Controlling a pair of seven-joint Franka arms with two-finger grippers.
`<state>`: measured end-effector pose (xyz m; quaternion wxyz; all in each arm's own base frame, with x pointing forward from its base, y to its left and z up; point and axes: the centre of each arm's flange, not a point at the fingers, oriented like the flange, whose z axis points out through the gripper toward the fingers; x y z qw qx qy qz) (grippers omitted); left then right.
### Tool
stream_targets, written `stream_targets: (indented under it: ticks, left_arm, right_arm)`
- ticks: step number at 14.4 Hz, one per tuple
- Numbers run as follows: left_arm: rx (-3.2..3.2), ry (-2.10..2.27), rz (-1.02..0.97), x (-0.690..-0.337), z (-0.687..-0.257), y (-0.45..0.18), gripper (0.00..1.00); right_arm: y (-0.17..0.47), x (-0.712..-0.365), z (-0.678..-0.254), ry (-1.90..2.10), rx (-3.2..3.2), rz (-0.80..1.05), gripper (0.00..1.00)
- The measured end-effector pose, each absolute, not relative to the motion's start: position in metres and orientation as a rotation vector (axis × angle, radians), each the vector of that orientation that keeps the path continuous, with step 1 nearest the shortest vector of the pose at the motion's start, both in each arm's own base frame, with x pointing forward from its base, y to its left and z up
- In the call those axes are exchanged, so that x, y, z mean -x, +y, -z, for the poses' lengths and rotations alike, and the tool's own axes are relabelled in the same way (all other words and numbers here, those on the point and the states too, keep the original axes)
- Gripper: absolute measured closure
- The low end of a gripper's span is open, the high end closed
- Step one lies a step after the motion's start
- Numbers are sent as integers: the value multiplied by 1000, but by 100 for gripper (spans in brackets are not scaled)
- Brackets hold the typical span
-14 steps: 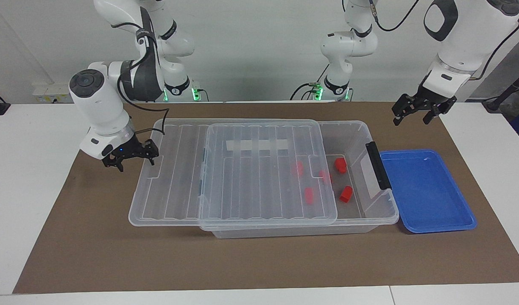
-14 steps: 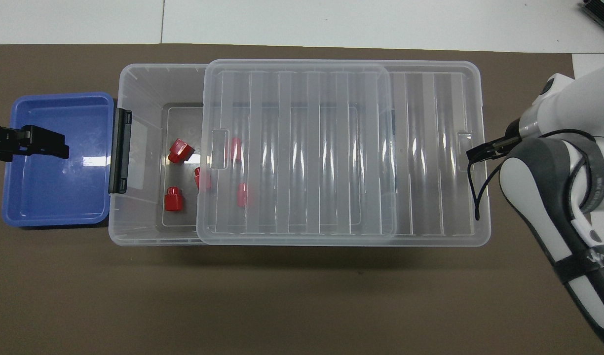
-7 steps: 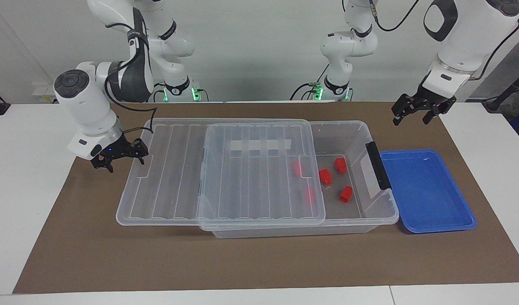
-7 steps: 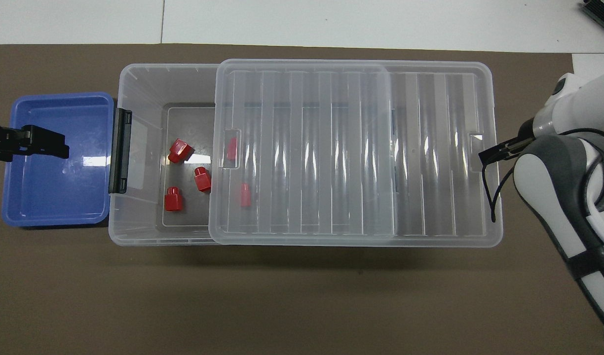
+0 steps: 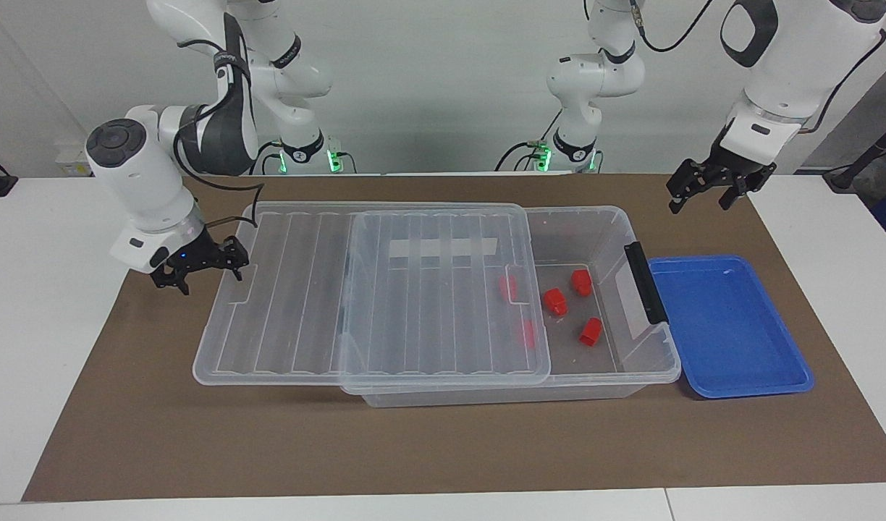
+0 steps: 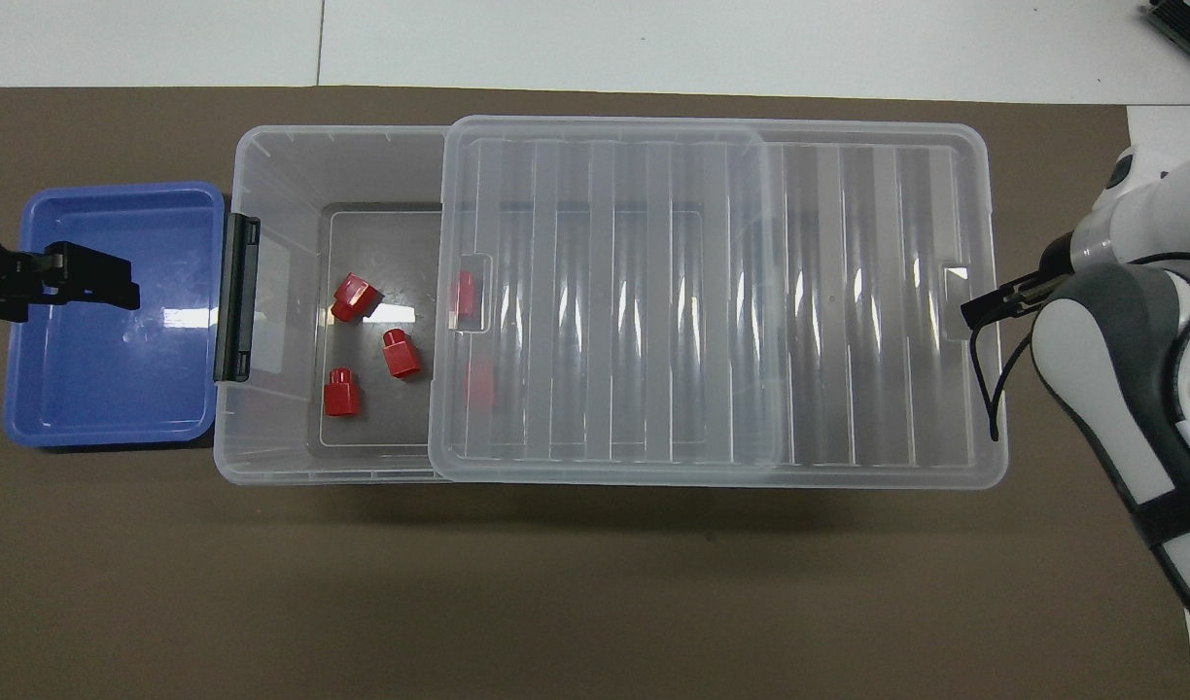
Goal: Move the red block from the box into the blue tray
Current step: 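Reach the left gripper into the open box toward a red block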
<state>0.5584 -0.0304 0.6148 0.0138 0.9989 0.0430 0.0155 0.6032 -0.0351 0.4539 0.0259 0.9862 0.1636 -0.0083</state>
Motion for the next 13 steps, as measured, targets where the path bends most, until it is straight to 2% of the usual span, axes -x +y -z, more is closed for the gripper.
stream_targets:
  ticks: [4,7,13]
  left_arm:
    - [-3068,389,-125,-563,-607,-69,0]
    - [-3067,428,-112,-563,-586,-109,0]
    - [-3105,545,-129,-605,-481,-172,0]
  right_arm:
    - [-35,-602,-462,497,-3046,4,0]
    - [-23,-595,-489,325,-3062,-53,0]
    - [33,-569,-554,-17,-3080,-123,0]
